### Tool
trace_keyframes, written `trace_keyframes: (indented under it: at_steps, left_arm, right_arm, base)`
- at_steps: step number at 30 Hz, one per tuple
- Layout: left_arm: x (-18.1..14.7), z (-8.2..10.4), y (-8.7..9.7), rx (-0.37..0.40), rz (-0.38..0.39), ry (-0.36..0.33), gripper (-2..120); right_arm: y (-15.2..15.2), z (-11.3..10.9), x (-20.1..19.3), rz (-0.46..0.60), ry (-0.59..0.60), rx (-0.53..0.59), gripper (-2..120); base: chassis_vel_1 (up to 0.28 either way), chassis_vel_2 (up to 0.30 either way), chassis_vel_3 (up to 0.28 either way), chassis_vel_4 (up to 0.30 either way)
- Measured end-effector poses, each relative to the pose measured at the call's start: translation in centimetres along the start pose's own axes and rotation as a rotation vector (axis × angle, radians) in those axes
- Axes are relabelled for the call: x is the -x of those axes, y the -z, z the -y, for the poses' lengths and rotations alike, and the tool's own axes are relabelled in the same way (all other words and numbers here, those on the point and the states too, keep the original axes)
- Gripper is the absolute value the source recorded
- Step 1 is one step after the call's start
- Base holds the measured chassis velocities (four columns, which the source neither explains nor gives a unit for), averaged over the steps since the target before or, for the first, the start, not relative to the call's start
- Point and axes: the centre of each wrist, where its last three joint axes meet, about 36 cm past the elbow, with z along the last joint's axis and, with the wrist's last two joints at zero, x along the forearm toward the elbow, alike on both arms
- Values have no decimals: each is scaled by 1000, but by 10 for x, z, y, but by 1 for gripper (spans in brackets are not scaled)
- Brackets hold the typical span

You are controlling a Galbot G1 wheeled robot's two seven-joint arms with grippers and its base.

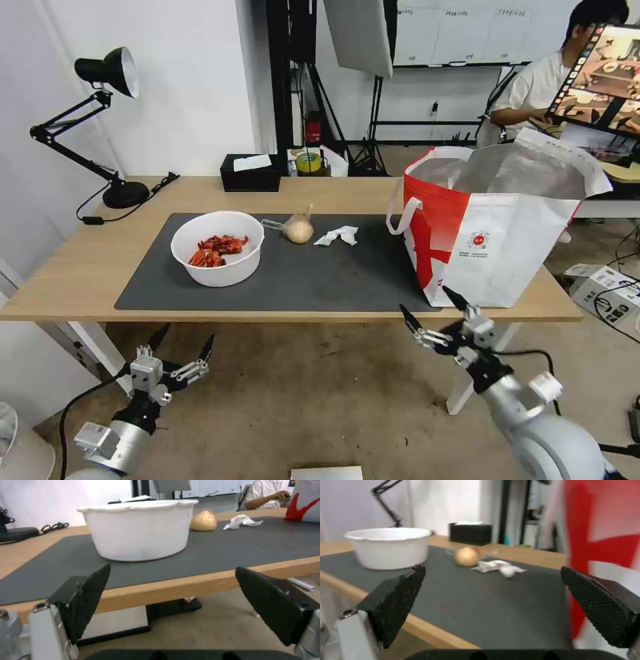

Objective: Pick up the trash from the table and place it into the takeout bag.

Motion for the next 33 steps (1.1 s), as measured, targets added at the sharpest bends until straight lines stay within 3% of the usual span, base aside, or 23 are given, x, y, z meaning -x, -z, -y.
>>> trace_keyframes:
  at_steps: [4,13,20,27,33]
  left_arm:
    - [1,-1,1,0,3,4,100]
    - [2,1,-4,-9,-6,8,100]
    - [6,-4,-9,-4,-12,17,100]
    - [8,-9,-12,2,-14,22,100]
    - [14,-9,-16,-3,-14,17,100]
  right_arm:
    - [5,4,26,-9,79,-21,100]
    - [6,6,76,-17,131,-26,100]
    - [10,-8,143,-57,151,-28,100]
    - [21,-18,208,-116,56,-67,100]
    - [24,-30,267,-225,-132,-25,100]
  base:
    - [0,0,0,0]
    - [0,0,0,0]
    - [0,0,0,0]
    - [0,0,0,0]
    - [0,0,0,0]
